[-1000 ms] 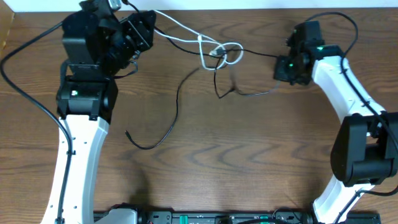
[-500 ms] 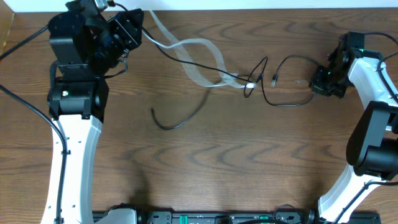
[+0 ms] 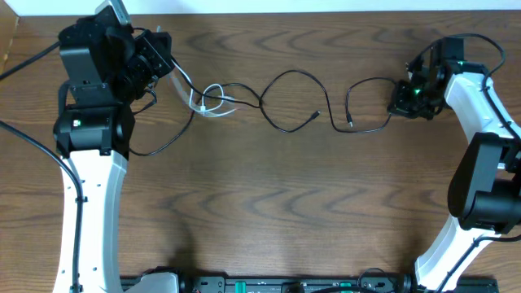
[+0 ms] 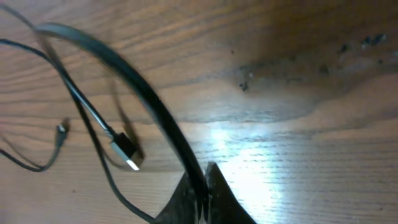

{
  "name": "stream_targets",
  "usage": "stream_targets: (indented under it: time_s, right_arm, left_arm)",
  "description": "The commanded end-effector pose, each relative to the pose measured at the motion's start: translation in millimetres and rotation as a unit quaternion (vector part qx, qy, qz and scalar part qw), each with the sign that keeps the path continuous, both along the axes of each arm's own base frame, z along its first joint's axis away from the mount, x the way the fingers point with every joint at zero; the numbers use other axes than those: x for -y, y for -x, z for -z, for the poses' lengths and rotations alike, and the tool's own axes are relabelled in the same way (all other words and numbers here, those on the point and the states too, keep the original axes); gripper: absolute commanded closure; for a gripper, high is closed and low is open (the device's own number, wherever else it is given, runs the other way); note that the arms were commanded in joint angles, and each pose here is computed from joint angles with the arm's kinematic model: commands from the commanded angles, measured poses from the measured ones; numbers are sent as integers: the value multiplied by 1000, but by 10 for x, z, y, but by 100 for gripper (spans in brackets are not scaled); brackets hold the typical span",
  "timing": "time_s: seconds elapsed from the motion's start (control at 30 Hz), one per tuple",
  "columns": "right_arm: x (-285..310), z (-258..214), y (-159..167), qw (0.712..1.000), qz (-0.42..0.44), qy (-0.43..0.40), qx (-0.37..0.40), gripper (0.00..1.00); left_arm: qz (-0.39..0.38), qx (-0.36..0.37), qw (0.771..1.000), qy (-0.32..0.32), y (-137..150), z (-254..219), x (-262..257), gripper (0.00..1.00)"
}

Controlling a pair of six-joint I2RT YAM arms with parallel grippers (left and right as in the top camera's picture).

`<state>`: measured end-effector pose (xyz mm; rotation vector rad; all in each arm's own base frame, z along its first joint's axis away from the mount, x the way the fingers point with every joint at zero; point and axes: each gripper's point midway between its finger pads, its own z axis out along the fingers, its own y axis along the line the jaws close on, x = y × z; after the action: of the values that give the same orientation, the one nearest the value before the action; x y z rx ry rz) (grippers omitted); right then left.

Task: Untangle cables
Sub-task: 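Pull the left gripper up-left and the right gripper right, stretching cables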

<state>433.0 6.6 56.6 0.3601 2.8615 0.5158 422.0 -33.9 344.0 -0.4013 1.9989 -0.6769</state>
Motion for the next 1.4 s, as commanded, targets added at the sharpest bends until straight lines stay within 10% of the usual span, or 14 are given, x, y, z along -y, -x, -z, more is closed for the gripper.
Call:
stream_targets:
  time_s: [0.0, 0.07, 0.23, 1.0, 1.1, 1.37]
  right_arm:
    - [-209, -271, -128, 996, -59, -38, 50, 49]
    - [-451, -465, -135, 985, -124, -88, 84, 28]
    - [-828, -941, -295, 971, -179, -91, 131, 21]
    - [-2783, 78, -739, 982, -30, -176, 60, 29]
    - [-2942, 233, -752, 979, -33, -190, 60, 38]
    - [-3172, -332, -1199, 943, -33, -277, 182, 99]
  left_arm:
    - [63, 20, 998, 6, 80, -120, 199, 93]
    - [94, 29, 995, 9, 115, -154, 290, 93]
    - [193, 77, 978, 36, 252, -397, 585, 93]
    - [267, 149, 948, 88, 547, -951, 815, 93]
    - [267, 147, 948, 89, 548, -944, 816, 93]
    - [265, 119, 952, 99, 563, -836, 820, 93]
